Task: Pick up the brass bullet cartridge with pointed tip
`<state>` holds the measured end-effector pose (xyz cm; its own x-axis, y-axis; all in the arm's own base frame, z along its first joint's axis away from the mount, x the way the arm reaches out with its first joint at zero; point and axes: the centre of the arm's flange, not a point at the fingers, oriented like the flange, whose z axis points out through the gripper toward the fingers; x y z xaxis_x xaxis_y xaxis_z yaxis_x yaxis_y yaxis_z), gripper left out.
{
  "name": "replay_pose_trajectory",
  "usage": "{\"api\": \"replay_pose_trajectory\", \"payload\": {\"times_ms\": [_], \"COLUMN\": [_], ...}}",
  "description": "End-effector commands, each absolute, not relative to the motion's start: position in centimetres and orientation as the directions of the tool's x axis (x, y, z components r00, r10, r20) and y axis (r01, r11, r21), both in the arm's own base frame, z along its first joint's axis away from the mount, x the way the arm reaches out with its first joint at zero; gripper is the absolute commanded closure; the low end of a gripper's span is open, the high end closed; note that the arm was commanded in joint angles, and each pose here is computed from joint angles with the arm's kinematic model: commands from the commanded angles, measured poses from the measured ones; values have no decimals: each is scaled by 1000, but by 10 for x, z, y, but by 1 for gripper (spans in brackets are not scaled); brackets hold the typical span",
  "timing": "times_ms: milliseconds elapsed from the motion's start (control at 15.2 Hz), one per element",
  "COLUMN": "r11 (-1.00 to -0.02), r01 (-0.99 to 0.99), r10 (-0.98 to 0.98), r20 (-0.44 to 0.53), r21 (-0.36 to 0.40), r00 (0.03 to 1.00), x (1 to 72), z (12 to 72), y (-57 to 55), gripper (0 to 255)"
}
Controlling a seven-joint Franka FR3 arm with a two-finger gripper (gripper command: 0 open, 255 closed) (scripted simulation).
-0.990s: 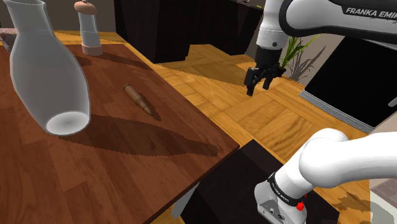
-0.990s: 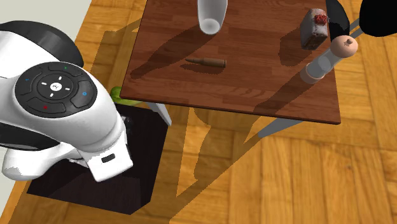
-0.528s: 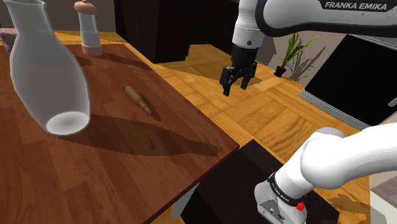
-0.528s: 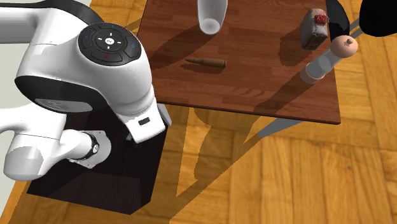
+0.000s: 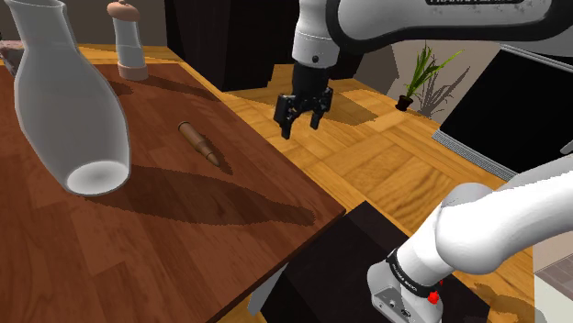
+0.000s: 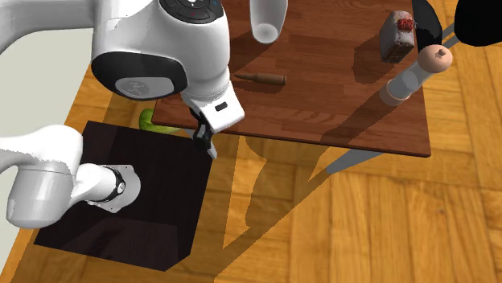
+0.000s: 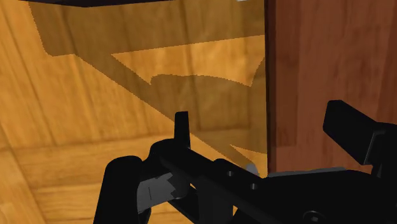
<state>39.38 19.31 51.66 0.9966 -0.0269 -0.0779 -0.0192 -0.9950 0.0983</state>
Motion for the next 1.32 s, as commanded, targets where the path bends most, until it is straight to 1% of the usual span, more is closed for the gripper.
{"api": "replay_pose_trajectory", "payload": {"times_ms": [0,924,1254], "r11": [-996,-996,-996], "r01": [-7,80,85], "r10": [-13,81,86], "r20": [-65,26,31], "r21": [89,42,40], "r00": [998,996,996], "x": [404,461,463], "z": [512,509,488], "y": [218,380,389], "gripper": [0,0,0]}}
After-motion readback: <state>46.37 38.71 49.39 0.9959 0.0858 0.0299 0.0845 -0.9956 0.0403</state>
